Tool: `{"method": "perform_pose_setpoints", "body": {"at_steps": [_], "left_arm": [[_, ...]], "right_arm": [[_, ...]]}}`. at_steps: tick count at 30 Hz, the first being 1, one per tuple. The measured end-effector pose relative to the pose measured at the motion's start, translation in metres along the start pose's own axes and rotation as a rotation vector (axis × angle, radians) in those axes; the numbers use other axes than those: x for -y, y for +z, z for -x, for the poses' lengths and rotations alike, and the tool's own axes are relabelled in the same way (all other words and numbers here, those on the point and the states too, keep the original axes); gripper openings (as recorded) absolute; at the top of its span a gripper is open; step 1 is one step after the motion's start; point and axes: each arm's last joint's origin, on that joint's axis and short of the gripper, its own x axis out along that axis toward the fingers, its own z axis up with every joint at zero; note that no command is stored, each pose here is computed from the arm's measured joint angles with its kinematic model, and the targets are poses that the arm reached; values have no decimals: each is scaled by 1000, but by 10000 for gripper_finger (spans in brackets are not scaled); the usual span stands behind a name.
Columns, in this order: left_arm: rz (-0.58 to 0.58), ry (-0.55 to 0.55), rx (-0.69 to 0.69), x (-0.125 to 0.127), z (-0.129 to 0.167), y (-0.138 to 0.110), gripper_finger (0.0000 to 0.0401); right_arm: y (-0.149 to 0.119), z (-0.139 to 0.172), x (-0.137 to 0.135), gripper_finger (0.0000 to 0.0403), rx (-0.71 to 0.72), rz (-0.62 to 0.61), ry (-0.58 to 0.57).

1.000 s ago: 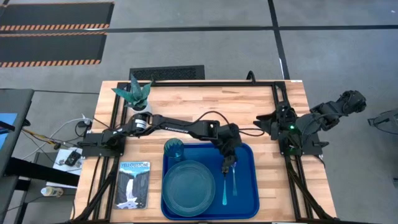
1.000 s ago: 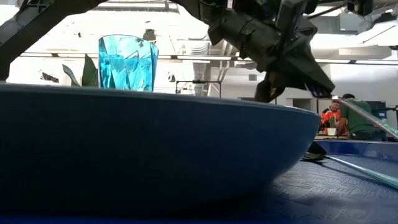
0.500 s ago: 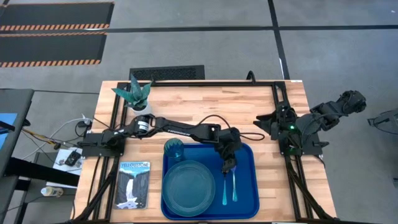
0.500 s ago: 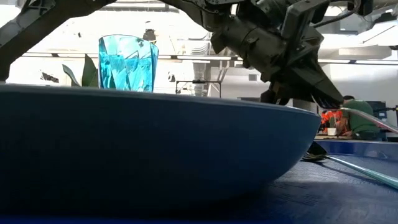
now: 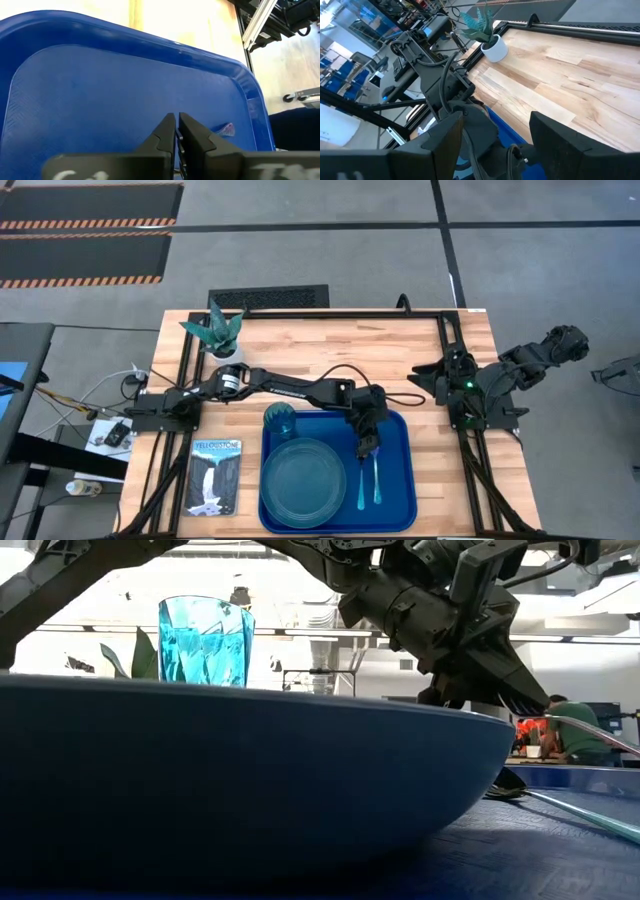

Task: Pick and place plate/cup/fork/spoon on tray
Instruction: Put the blue fork on the blue serving tray to the right of the blue spoon

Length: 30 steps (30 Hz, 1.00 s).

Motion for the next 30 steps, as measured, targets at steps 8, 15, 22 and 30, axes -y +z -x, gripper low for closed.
{"method": "perform_pose_setpoints", "body": {"at_steps": [8, 15, 22, 30], "left_arm": [[6, 3, 1, 0, 0, 0, 45], [-24, 18, 22, 0, 0, 2, 90], [-41, 40, 31, -1, 0, 2, 132], [-50, 53, 56, -1, 0, 4, 149]], "right_arm": [[0, 0, 0, 254, 0, 0, 0], [0, 0, 0, 254, -1, 1, 0], [0, 0, 0, 254, -1, 1, 0], [0, 0, 0, 254, -2, 2, -1]]}}
